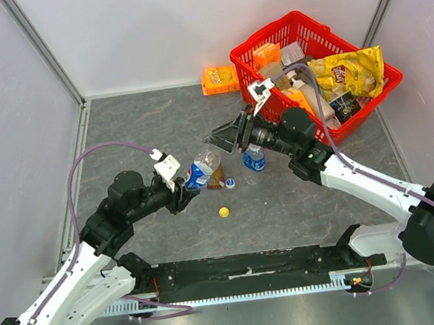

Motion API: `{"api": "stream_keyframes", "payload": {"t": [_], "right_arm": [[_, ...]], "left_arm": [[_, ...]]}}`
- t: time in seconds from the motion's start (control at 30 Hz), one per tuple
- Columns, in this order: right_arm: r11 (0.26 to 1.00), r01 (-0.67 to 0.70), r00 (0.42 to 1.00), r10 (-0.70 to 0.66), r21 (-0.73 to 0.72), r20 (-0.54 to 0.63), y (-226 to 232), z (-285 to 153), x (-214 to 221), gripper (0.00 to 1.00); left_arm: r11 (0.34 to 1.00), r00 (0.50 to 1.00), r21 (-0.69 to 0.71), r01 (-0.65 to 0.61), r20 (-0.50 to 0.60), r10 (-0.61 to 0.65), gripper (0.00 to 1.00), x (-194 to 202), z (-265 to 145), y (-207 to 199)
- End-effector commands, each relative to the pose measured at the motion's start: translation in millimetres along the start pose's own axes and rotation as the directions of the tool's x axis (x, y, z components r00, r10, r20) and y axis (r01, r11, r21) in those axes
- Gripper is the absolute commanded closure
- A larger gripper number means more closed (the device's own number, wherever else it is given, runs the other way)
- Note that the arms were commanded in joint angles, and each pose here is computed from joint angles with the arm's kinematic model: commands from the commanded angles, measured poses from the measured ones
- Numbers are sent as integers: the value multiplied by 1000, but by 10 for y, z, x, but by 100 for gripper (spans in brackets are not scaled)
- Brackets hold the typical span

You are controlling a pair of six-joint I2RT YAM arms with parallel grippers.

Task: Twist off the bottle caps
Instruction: Unscrew the bottle cap from the plastic bottle.

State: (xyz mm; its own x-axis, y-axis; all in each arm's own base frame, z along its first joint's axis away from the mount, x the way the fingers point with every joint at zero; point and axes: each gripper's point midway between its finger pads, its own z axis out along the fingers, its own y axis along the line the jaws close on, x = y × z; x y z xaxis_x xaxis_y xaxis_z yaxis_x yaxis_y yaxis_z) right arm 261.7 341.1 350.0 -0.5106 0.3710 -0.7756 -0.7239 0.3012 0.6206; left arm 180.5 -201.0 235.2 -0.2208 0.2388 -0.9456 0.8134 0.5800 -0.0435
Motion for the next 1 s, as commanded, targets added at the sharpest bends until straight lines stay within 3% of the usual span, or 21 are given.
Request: {"api": "stream_keyframes", "payload": {"t": [0.0, 0.57, 0.77, 0.97], "right_arm": [[998, 11, 1000, -12, -63, -2, 115, 18, -17, 38], [993, 56, 998, -53, -101, 26, 208, -61, -47, 87], [956, 146, 989, -133, -253, 67, 521, -184, -95, 91], [874, 266, 964, -248, -406, 98, 843, -376, -69, 99]], "left_arm": [[999, 999, -4, -47, 9, 47, 98, -25, 6, 30], [999, 999, 19, -48, 13, 47, 98, -41, 4, -10], [984, 997, 165, -61, 49, 54, 98, -132, -41, -275], [937, 992, 338, -90, 111, 56, 98, -315, -193, -607]]}}
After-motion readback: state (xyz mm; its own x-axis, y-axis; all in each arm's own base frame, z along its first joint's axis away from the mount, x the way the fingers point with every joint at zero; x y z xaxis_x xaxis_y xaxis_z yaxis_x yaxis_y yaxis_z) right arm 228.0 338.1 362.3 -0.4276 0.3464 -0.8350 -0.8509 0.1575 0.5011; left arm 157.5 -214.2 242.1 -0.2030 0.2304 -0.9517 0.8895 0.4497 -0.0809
